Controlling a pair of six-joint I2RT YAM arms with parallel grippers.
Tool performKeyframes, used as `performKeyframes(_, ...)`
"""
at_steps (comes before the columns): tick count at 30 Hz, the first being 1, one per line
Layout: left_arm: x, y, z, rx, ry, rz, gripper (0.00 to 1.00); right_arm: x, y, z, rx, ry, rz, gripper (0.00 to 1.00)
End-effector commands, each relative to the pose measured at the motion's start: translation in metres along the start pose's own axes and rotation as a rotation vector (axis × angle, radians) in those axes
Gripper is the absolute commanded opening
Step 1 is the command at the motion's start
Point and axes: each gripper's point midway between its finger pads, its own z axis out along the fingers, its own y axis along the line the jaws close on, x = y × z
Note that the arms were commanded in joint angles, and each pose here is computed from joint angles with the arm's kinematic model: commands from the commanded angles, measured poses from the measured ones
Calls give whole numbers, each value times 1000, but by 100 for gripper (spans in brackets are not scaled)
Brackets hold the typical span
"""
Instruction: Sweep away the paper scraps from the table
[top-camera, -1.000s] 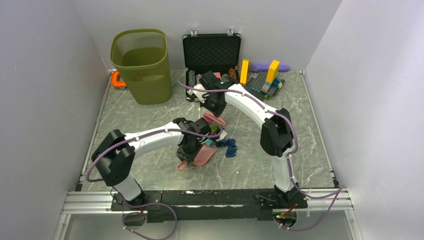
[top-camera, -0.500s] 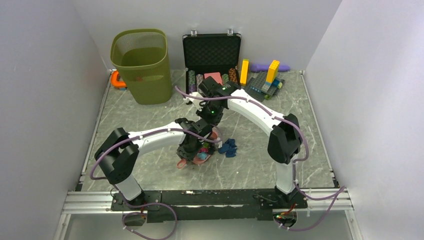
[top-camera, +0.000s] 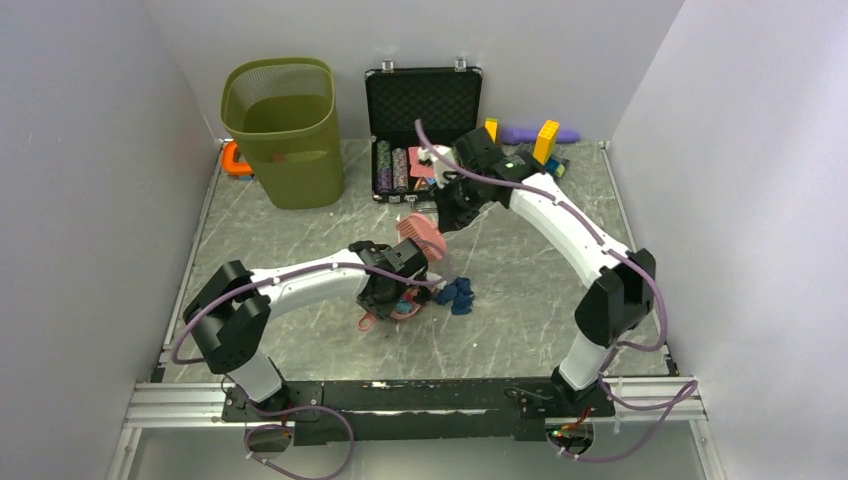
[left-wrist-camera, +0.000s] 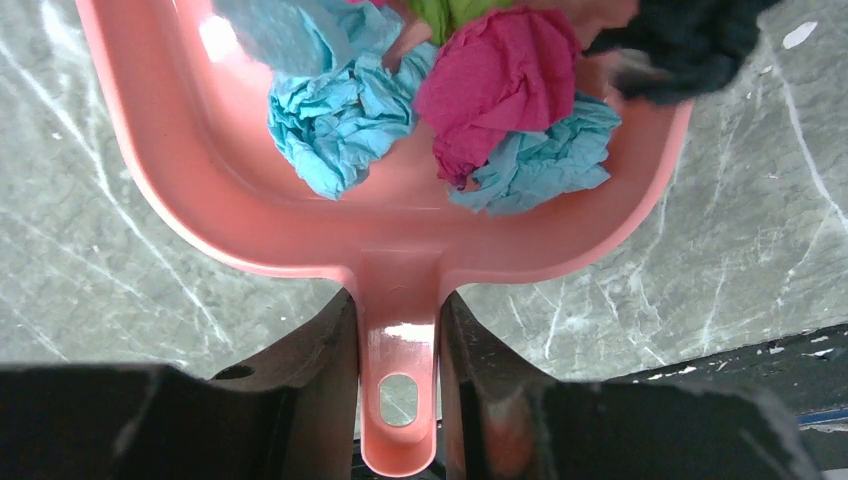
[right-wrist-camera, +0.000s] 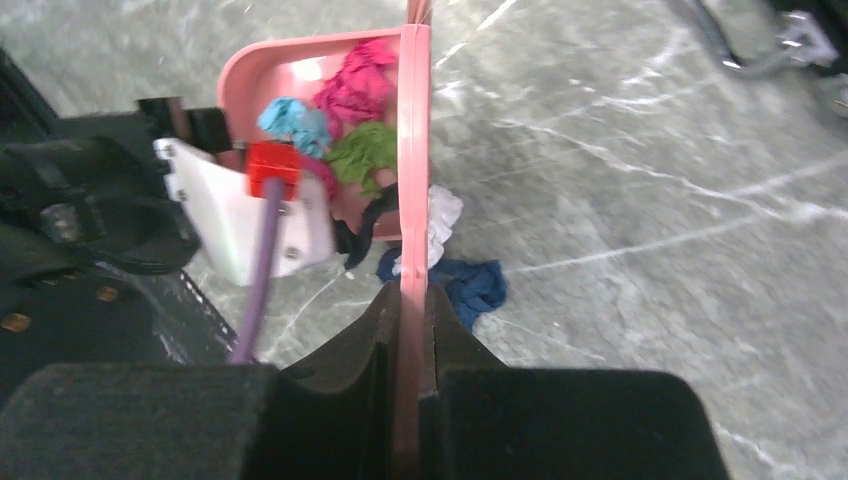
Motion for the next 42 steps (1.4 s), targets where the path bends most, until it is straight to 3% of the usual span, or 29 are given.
performKeyframes(1, -17, 11, -23, -42, -128, -46, 0, -28, -24, -40, 126, -188, 80, 0)
performKeyframes(9, -26, 30, -52, -111, -199, -86, 0, -37, -70, -106, 410, -464, 244, 0)
performKeyframes(15, -35, 49, -83, -123, -234, -123, 0, -20, -94, -140, 583, -551, 350, 0)
performKeyframes(32, -118, 159, -217, -68, -496, -316, 0, 0, -106, -154, 636, -576, 409, 0)
performKeyframes(38, -161, 197, -259, 80, -630, -434, 0, 2, -107, -151, 629, -570, 416, 0)
performKeyframes(42, -185, 220, -265, 283, -687, -549, 0, 1, -106, -154, 624, -573, 417, 0)
